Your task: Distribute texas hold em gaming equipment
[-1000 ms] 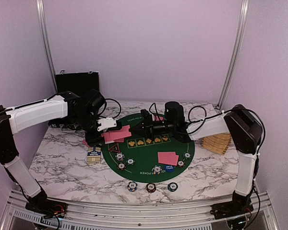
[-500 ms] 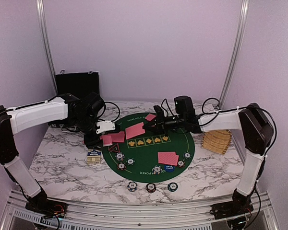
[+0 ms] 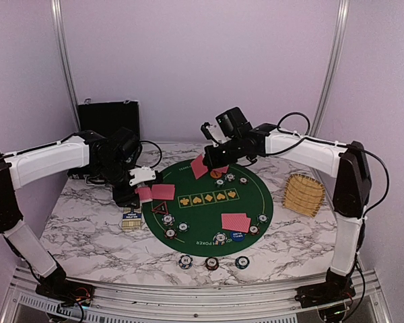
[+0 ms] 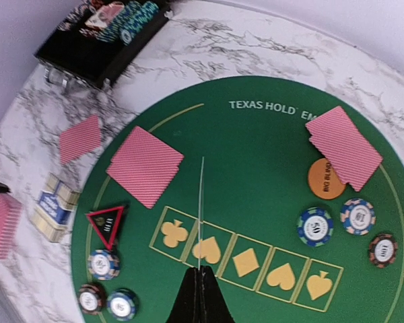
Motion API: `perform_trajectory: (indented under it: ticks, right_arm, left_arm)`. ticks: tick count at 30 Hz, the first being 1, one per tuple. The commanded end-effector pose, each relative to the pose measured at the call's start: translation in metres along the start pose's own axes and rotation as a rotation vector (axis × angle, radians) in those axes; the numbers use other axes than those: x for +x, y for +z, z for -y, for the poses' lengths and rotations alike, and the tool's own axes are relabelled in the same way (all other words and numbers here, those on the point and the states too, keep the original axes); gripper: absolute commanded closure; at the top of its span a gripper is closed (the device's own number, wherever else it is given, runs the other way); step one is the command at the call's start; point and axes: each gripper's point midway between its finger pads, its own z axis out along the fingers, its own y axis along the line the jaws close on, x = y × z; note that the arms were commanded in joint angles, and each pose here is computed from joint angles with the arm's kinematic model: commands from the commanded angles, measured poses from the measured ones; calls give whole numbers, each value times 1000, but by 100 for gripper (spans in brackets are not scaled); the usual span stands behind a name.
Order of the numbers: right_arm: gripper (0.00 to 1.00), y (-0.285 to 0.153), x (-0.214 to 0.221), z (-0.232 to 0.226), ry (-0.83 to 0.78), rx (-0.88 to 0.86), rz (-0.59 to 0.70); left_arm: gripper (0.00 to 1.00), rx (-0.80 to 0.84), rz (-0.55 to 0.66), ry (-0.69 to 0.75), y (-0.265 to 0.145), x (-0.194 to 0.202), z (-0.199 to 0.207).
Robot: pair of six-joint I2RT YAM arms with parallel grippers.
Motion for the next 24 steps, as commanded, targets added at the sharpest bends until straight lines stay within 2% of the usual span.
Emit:
perform_trajectory:
  ticks: [1, 4, 7, 11, 18, 24]
  right_arm:
    - [100, 7, 14, 19, -374, 382, -46]
    - [100, 14, 22, 7, -583, 488, -41]
    - [100, 22, 27, -6, -712, 541, -16]
    - [100, 37, 35, -16, -794, 536, 1]
    - [100, 53, 54, -10, -974, 655, -2]
    - [100, 66, 69, -17, -1046, 576, 14]
  left_arm:
    - [100, -8, 8, -9, -12, 8, 1]
    - [100, -7, 8, -9, -13, 8, 1]
    - [100, -5, 9, -9, -14, 8, 2]
    - [100, -1, 8, -12, -14, 8, 2]
    - [100, -2, 14, -10, -17, 9, 4]
    - [100, -1, 14, -10, -17, 9, 4]
